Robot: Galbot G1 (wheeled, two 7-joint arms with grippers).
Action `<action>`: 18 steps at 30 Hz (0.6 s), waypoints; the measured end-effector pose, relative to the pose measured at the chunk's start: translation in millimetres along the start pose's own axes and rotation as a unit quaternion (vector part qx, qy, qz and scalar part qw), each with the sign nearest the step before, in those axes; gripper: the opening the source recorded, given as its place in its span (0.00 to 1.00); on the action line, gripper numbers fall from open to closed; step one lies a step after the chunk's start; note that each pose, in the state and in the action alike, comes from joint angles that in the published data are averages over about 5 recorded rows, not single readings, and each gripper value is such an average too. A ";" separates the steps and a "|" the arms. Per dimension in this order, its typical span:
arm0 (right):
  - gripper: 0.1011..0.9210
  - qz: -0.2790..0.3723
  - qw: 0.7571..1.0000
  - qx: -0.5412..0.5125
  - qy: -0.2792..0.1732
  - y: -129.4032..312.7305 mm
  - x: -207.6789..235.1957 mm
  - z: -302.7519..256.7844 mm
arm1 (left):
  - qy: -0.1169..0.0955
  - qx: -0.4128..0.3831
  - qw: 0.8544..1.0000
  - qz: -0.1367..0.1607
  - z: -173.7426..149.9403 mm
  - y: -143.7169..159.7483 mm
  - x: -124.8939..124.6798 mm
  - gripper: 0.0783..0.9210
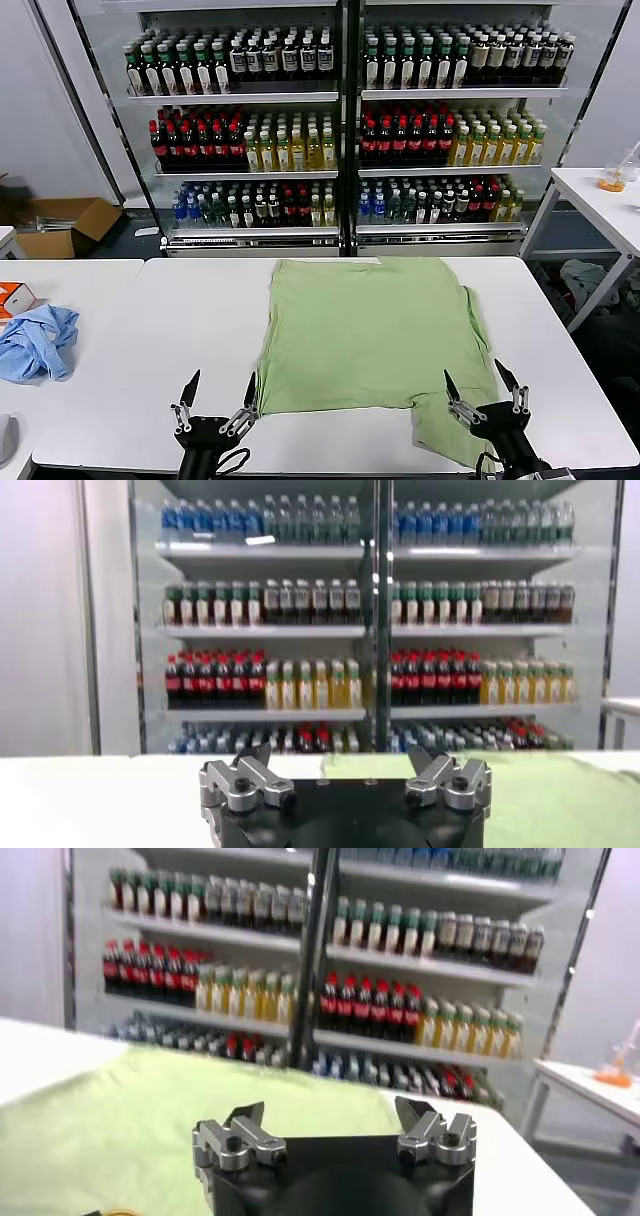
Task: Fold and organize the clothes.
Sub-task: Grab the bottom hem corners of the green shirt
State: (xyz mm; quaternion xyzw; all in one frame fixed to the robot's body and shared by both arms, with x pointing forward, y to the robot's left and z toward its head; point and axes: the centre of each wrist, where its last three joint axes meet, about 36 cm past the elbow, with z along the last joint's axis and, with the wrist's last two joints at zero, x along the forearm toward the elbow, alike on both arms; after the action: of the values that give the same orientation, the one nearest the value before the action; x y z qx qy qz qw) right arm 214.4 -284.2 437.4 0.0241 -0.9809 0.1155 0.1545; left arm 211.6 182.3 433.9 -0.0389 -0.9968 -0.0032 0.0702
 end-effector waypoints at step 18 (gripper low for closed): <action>0.88 0.005 0.994 -0.006 0.112 16.0 22.1 28.2 | 0.131 -0.025 0.991 0.019 27.7 -8.0 -28.1 0.88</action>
State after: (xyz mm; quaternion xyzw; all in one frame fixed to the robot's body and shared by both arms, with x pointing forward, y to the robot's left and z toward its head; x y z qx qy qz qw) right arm 183.7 -275.5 414.5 0.0053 -0.9581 0.1121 0.2634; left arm 234.9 172.5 402.5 -0.0588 -0.9776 -0.0320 0.1996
